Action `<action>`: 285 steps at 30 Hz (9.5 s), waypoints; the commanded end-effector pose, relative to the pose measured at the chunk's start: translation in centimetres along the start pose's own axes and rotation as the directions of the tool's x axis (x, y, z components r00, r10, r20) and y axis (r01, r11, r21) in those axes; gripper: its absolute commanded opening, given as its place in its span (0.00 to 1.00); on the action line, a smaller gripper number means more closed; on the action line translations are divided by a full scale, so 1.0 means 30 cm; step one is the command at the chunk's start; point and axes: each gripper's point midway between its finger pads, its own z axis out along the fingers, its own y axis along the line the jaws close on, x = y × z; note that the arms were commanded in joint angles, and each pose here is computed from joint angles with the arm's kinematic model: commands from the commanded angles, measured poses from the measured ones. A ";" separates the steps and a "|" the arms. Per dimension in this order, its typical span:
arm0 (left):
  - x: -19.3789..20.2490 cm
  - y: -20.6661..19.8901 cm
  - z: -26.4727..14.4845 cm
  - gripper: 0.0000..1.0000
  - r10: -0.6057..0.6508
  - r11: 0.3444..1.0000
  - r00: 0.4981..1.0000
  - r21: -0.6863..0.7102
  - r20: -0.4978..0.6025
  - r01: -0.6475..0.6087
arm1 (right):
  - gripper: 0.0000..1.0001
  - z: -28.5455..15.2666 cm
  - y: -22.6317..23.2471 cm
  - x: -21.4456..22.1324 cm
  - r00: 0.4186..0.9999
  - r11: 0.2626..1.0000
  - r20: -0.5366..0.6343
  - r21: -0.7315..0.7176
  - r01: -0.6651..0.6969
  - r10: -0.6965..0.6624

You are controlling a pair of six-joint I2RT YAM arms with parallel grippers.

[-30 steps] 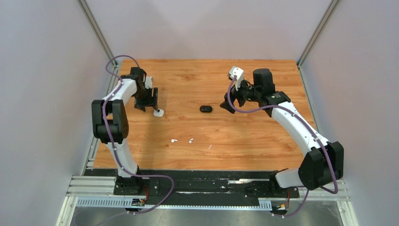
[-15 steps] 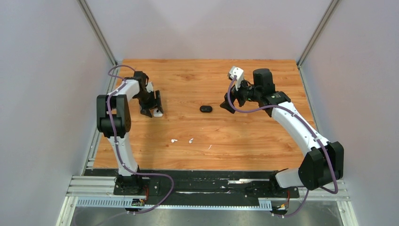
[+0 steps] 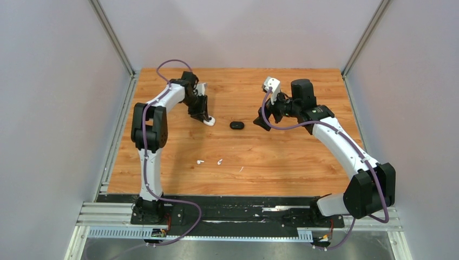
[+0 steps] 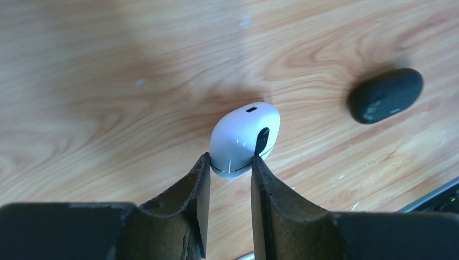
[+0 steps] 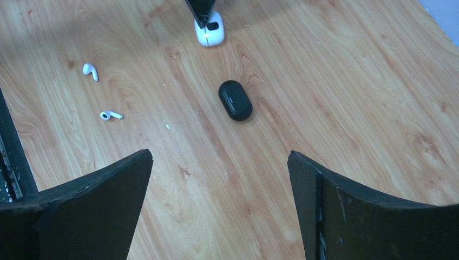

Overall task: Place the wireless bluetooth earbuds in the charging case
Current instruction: Move the charging case to the center of the board, then pick up the charging case at the center of the board, then open the charging case.

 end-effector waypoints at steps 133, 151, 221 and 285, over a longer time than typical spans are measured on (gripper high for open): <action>0.152 -0.605 -0.526 0.67 0.222 0.679 0.765 0.467 0.605 -0.567 | 0.00 0.274 0.229 -0.200 0.814 0.838 0.202 0.090 0.538 -0.545; 0.157 -0.660 -0.518 0.27 0.234 0.584 0.758 0.535 0.608 -0.610 | 0.00 0.270 0.253 -0.219 0.817 0.844 0.217 0.102 0.526 -0.535; 0.283 -0.753 -0.590 0.00 0.508 0.208 0.403 0.345 0.761 -0.915 | 0.49 -0.033 0.180 -0.280 0.934 0.841 0.134 -0.492 -0.226 0.330; 0.229 -0.672 -0.631 0.62 0.377 0.625 0.831 0.550 0.409 -0.554 | 0.00 0.166 0.305 -0.269 0.926 0.862 0.168 -0.340 0.376 -0.338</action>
